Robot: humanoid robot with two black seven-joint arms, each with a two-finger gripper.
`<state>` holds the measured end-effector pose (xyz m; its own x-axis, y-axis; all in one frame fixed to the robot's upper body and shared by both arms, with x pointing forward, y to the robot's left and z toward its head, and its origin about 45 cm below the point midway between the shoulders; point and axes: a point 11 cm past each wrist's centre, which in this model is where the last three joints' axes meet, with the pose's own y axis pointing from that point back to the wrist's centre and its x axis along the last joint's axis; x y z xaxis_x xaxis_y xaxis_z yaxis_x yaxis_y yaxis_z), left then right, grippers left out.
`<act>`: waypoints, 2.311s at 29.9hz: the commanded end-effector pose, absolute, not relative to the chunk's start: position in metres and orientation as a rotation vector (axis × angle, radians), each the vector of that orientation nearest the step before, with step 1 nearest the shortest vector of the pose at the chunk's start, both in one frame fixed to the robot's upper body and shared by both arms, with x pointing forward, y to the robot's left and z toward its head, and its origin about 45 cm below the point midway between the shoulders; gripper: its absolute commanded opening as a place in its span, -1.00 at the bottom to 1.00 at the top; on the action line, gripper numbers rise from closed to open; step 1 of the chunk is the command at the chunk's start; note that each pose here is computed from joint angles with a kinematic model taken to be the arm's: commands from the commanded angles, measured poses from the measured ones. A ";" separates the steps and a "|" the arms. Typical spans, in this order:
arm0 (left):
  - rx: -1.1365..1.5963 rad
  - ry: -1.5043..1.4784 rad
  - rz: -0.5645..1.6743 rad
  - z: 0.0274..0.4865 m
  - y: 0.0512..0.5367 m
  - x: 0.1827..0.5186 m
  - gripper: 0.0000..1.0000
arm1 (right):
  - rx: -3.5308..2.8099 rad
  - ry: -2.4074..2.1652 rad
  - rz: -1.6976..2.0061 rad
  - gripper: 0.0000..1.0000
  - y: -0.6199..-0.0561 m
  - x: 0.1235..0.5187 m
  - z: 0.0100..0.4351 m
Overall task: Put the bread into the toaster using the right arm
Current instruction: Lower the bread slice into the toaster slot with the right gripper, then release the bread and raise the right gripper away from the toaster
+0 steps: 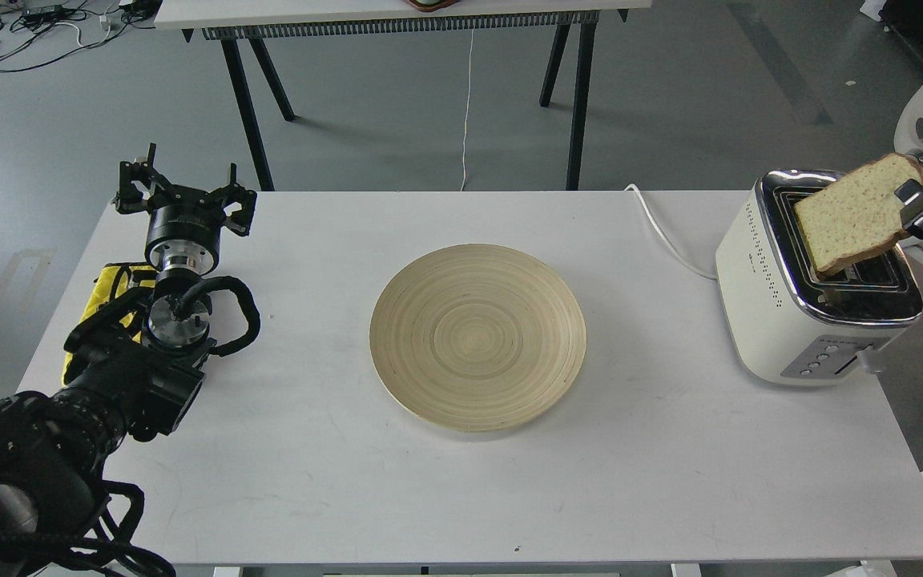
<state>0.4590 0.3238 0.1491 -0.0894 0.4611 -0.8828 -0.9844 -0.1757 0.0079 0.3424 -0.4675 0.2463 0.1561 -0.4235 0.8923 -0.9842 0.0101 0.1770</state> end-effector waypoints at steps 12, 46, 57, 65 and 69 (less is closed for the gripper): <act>-0.930 0.788 1.559 0.149 0.324 0.459 1.00 | 1.622 -1.395 0.782 -0.20 -0.444 0.348 0.228; -0.929 0.789 1.560 0.149 0.324 0.459 1.00 | 2.525 -1.863 0.113 0.96 -0.274 0.407 0.279; -0.930 0.788 1.559 0.149 0.324 0.459 1.00 | 2.903 -1.877 -0.589 0.96 -0.244 0.420 0.199; -0.932 0.789 1.560 0.149 0.324 0.459 1.00 | 2.981 -1.889 -0.803 0.96 -0.247 0.420 0.175; -0.930 0.788 1.559 0.149 0.324 0.459 1.00 | 2.917 -2.020 -0.893 0.96 -0.256 0.423 0.164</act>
<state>0.4590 0.3236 0.1491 -0.0890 0.4608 -0.8830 -0.9845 -0.1755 0.0076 0.4210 -0.2507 0.1713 0.3636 -0.7071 -0.6065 -0.9264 -0.3432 -0.1552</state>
